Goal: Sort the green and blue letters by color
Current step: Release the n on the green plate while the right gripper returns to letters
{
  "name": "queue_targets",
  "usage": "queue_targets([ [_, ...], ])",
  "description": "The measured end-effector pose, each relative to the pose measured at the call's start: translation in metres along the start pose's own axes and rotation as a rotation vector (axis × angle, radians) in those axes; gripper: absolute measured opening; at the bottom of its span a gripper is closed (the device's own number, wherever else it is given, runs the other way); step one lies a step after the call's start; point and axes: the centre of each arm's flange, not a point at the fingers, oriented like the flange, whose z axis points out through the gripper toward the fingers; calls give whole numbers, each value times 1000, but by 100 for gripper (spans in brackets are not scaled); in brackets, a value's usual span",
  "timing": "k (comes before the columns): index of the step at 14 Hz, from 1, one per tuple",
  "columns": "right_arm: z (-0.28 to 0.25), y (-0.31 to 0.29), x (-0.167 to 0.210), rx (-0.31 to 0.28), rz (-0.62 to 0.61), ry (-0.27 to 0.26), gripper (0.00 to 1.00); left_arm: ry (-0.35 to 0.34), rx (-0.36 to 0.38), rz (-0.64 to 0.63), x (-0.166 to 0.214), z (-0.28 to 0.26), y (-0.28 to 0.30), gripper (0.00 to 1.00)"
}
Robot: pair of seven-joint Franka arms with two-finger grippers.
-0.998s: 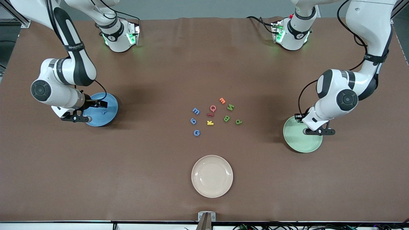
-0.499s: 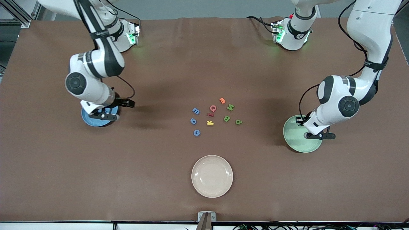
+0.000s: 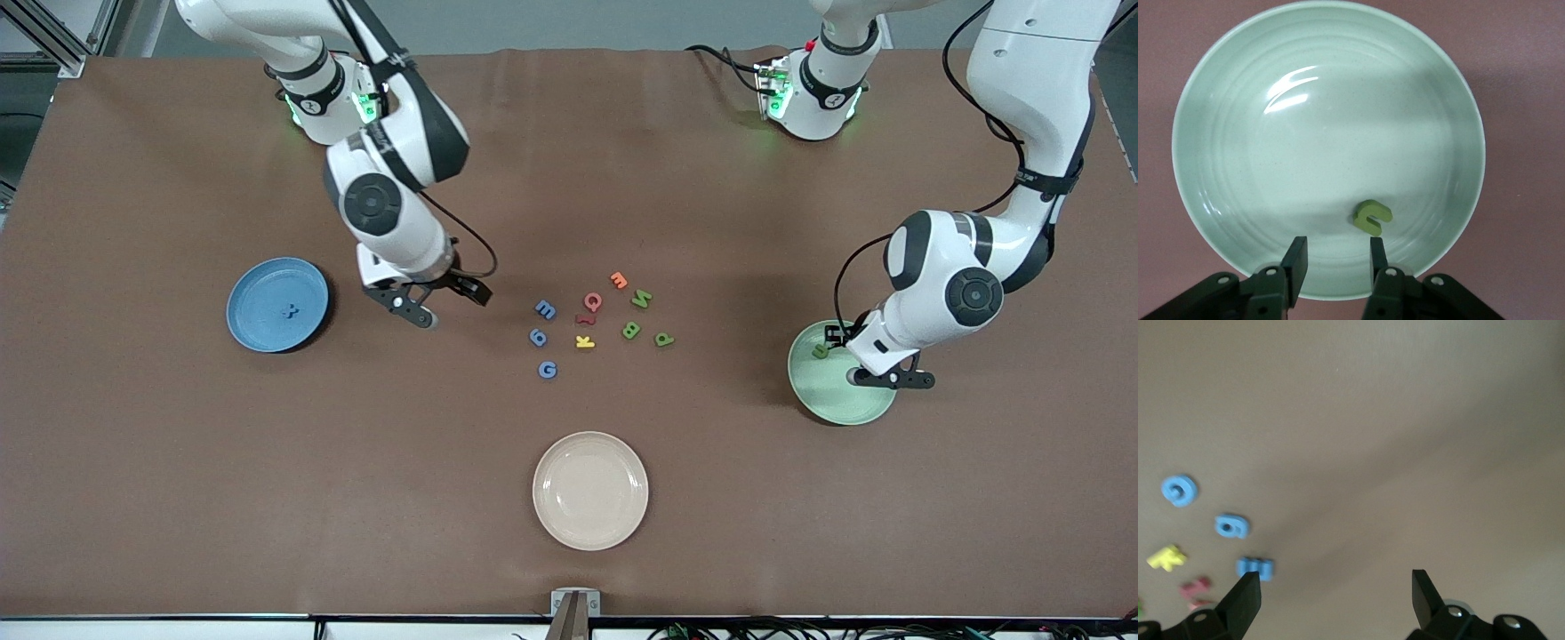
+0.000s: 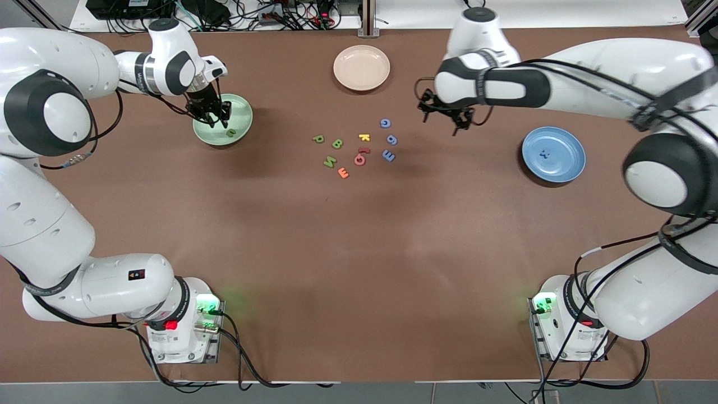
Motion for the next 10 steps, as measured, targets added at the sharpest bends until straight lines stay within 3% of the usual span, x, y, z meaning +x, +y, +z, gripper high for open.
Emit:
queue_targets([
  [3,7,-22,-3,8,107,8,100,14,-3,7,3,-5,7,45],
  [6,2,-33,-12,24,95,16,100,32,-22,-48,5,-15,49,45],
  [8,-3,-42,-20,34,-48,25,100,45,-37,-108,4,-23,92,45],
  [10,4,-55,-33,29,-301,32,100,53,-42,-160,-1,-28,140,45],
])
